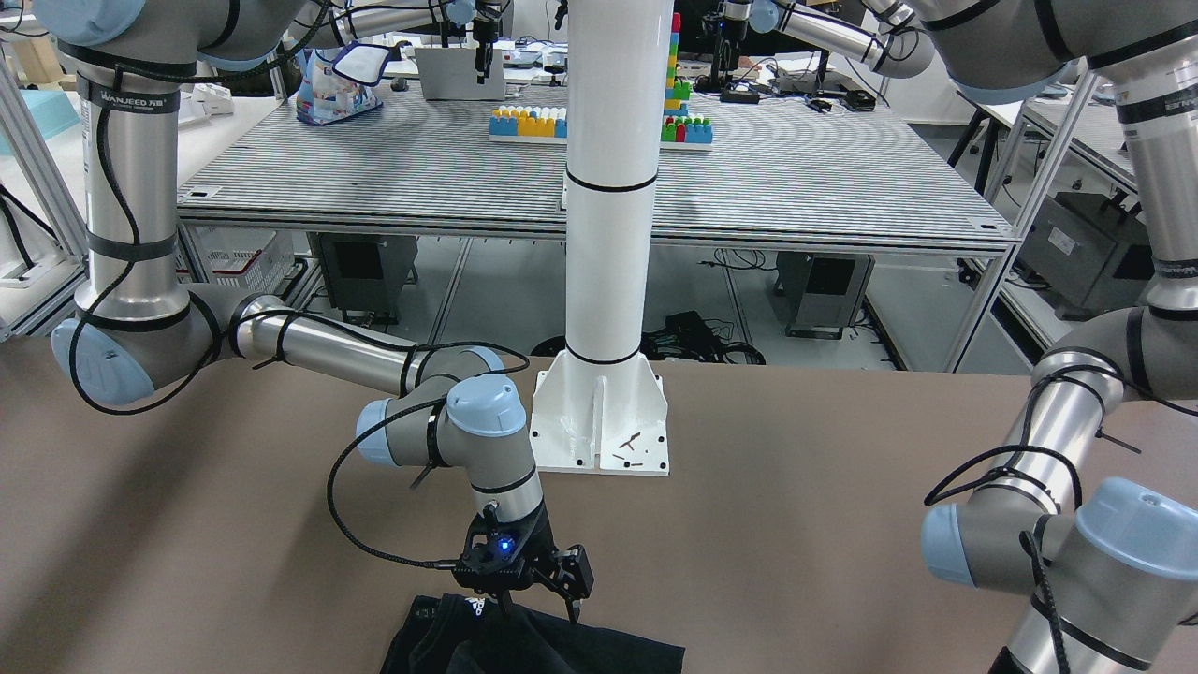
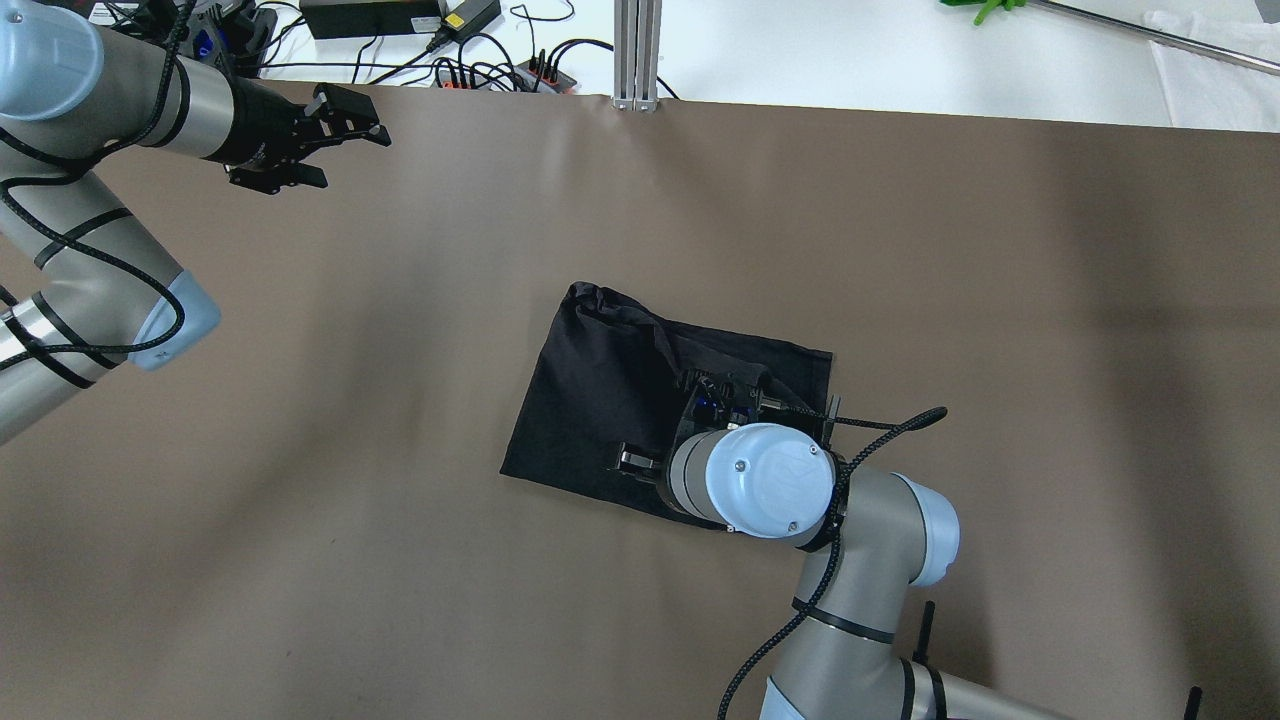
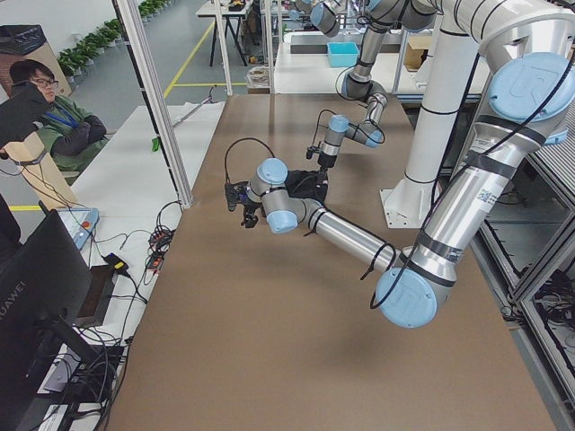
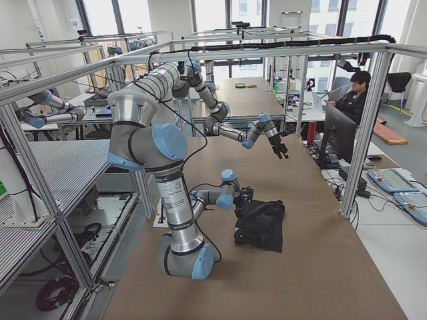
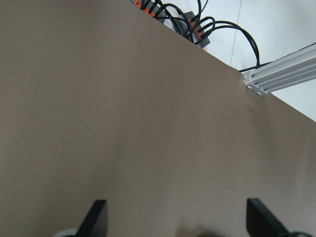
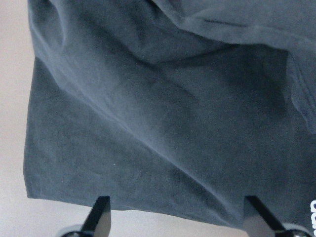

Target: Fold clothes

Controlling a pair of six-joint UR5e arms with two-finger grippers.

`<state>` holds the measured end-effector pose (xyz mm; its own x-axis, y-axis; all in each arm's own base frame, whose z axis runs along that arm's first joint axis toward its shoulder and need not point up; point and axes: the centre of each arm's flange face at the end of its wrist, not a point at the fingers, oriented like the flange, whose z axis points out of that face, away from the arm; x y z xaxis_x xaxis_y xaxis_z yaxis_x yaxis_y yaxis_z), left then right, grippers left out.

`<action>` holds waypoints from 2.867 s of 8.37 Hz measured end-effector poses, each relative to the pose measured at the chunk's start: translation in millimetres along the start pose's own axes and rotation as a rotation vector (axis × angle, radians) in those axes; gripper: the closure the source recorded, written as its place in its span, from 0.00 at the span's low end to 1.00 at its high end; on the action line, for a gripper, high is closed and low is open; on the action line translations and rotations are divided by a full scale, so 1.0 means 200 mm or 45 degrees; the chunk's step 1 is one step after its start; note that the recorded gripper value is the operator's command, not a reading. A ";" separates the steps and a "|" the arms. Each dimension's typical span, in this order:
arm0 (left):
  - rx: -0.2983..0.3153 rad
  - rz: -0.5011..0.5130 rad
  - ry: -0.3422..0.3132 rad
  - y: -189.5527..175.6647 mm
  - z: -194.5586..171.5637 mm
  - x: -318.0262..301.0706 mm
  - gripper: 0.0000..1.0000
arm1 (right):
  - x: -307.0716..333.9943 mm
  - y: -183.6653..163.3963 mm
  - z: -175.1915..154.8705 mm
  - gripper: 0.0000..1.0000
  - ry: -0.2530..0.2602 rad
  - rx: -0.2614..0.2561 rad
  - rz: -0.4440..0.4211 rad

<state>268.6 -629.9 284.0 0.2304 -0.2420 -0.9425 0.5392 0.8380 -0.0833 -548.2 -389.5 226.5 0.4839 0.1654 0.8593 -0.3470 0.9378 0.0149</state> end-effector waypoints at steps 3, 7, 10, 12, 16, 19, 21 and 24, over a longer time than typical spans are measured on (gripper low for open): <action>-0.002 0.000 -0.005 0.00 0.02 0.01 0.00 | 0.03 -0.15 0.13 0.05 0.070 0.108 -0.063; -0.005 0.000 -0.015 0.01 0.07 0.02 0.00 | 0.17 -0.55 0.26 0.06 0.124 0.226 -0.056; -0.007 0.000 -0.019 -0.02 0.14 0.10 0.00 | 0.32 -1.01 0.29 0.06 0.218 0.322 -0.091; -0.008 0.002 -0.017 -0.04 0.17 0.15 0.00 | 0.47 -1.30 0.21 0.06 0.280 0.349 -0.132; 0.036 0.132 -0.021 -0.15 0.11 0.16 0.00 | 0.79 -1.61 0.04 0.05 0.336 0.262 -0.283; 0.114 0.302 -0.135 -0.52 -0.01 -0.13 0.00 | 1.45 -1.86 -0.15 0.05 0.489 0.136 -0.618; 0.122 0.406 -0.213 -0.72 -0.16 -0.45 0.00 | 1.91 -1.92 -0.31 0.05 0.598 0.088 -0.749; 0.150 0.546 -0.428 -0.95 -0.41 -0.97 0.00 | 2.51 -2.02 -0.68 0.05 0.736 0.030 -0.953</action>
<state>55.7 -702.0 456.9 0.6842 -0.0502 -0.7276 0.4229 0.8401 0.3397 -56.5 -645.1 581.9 0.9084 -0.3454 0.2355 0.2021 0.8560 0.4759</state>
